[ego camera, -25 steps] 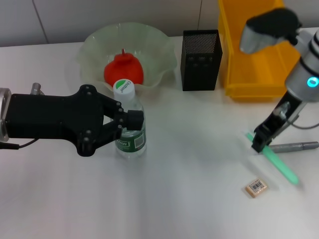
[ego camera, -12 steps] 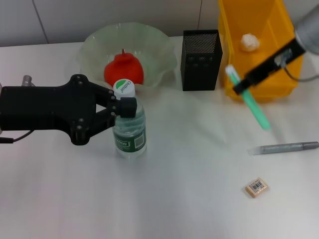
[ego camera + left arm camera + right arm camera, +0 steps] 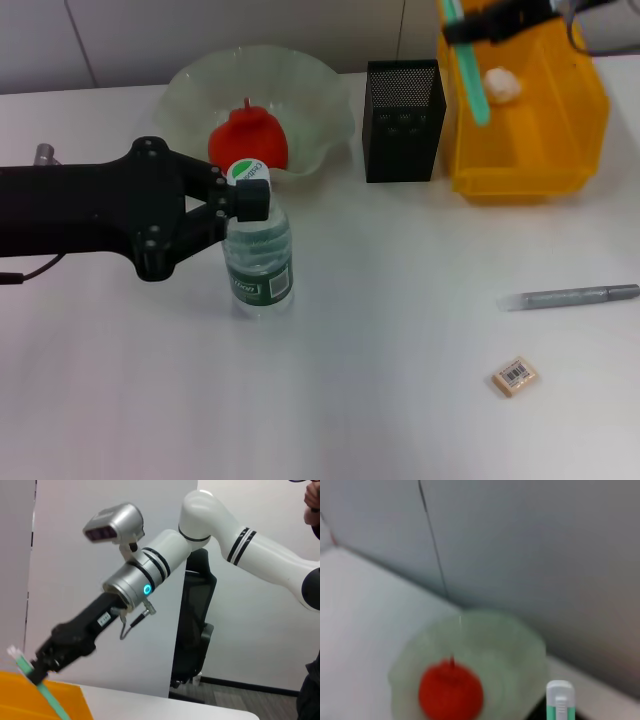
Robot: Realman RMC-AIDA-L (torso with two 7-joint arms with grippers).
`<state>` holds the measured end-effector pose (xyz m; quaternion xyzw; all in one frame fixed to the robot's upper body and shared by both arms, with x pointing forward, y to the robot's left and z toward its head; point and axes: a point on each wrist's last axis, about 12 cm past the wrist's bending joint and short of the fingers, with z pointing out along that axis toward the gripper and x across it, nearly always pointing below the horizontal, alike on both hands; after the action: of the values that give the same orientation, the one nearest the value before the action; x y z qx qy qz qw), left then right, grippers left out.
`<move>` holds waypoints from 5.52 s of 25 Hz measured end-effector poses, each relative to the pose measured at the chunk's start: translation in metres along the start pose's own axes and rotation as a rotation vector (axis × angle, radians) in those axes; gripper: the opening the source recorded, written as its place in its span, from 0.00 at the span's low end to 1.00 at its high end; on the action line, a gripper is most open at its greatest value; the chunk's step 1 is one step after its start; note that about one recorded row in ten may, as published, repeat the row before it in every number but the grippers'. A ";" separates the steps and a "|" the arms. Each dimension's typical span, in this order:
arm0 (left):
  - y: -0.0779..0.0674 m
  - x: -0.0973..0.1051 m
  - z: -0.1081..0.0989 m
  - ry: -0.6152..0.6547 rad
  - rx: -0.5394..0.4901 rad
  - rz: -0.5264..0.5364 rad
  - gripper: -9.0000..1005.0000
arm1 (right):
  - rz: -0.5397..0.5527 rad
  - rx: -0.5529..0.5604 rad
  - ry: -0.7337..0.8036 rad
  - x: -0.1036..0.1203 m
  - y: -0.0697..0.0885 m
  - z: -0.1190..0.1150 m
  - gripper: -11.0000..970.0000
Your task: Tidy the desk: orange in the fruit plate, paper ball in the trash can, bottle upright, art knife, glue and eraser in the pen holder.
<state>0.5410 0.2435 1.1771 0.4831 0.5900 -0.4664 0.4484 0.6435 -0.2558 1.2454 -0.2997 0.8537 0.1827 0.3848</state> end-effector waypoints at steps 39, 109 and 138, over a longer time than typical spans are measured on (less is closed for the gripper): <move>0.002 0.001 -0.010 -0.032 -0.046 -0.011 0.02 | -0.068 -0.009 -0.264 0.038 -0.031 0.064 0.21; 0.001 0.008 -0.014 -0.032 -0.053 -0.019 0.02 | 0.008 -0.105 -0.066 -0.006 -0.008 -0.006 0.33; 0.001 0.018 -0.011 -0.038 -0.071 -0.066 0.02 | 0.229 -0.295 0.423 0.074 0.058 0.001 0.33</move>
<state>0.5391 0.2575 1.1608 0.4383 0.6131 -0.4687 0.4608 0.5667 -0.2391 1.1928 -0.2856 0.9075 0.2805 0.1272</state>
